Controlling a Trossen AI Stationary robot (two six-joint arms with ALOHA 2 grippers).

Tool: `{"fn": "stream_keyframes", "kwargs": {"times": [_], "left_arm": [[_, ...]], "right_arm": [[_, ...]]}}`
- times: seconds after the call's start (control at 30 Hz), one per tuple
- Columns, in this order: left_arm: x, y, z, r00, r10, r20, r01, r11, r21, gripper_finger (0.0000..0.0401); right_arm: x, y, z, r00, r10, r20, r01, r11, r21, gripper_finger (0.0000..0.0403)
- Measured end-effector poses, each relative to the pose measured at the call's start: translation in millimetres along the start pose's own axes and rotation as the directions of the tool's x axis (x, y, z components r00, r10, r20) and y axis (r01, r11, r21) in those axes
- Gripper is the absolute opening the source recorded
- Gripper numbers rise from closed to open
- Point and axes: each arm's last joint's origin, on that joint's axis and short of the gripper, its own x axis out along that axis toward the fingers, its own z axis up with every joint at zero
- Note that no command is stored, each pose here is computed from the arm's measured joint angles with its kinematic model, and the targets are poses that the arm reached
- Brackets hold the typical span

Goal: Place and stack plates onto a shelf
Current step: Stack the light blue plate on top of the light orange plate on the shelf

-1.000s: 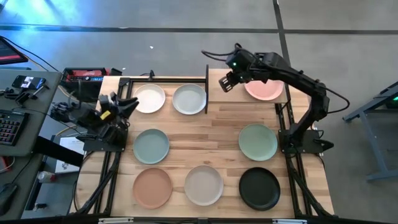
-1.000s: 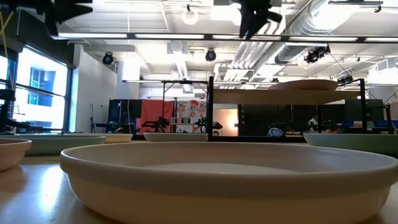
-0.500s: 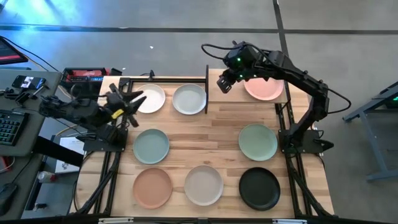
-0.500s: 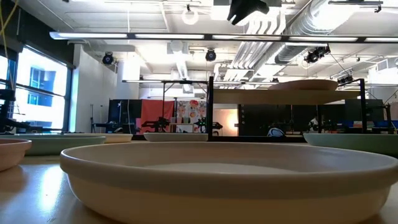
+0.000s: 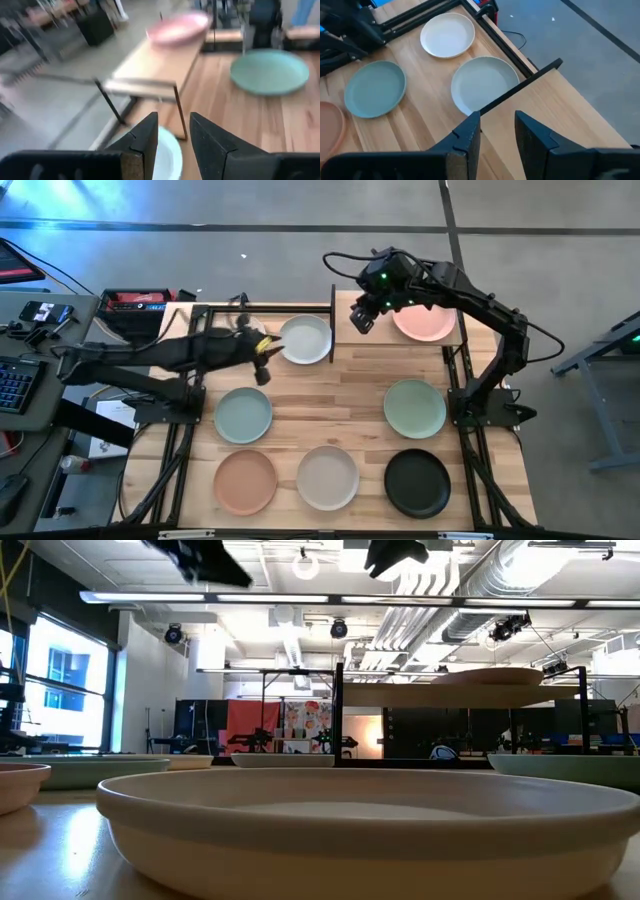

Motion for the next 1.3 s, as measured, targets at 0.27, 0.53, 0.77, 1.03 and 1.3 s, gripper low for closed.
{"fn": "stream_keyframes", "kwargs": {"times": [0.27,0.53,0.77,1.03,1.3], "left_arm": [[45.2,24.0,-23.7,0.982,-0.079,-0.173,0.087,0.995,0.039,0.0101],[80.4,32.5,-47.8,0.945,-0.13,-0.299,0.164,0.982,0.092,0.0101],[113.2,26.4,-73.1,0.902,-0.147,-0.405,0.209,0.971,0.113,0.0101],[135.3,18.8,-97.5,0.85,-0.175,-0.496,0.288,0.944,0.161,0.0101],[149.0,14.1,-115.3,0.813,-0.173,-0.555,0.325,0.927,0.187,0.0101]], "right_arm": [[0.1,-0.5,-2.6,1.0,-0.006,-0.026,0.004,0.999,-0.048,0.0099],[0.1,-0.6,-2.8,1.0,-0.006,-0.029,0.005,0.998,-0.055,0.0099],[0.1,-0.6,-3.2,0.999,-0.007,-0.032,0.005,0.998,-0.056,0.0099],[0.2,-0.7,-3.0,1.0,-0.008,-0.03,0.006,0.998,-0.055,0.0099],[0.2,-0.6,-2.5,1.0,-0.007,-0.025,0.005,0.998,-0.055,0.0099]]}}
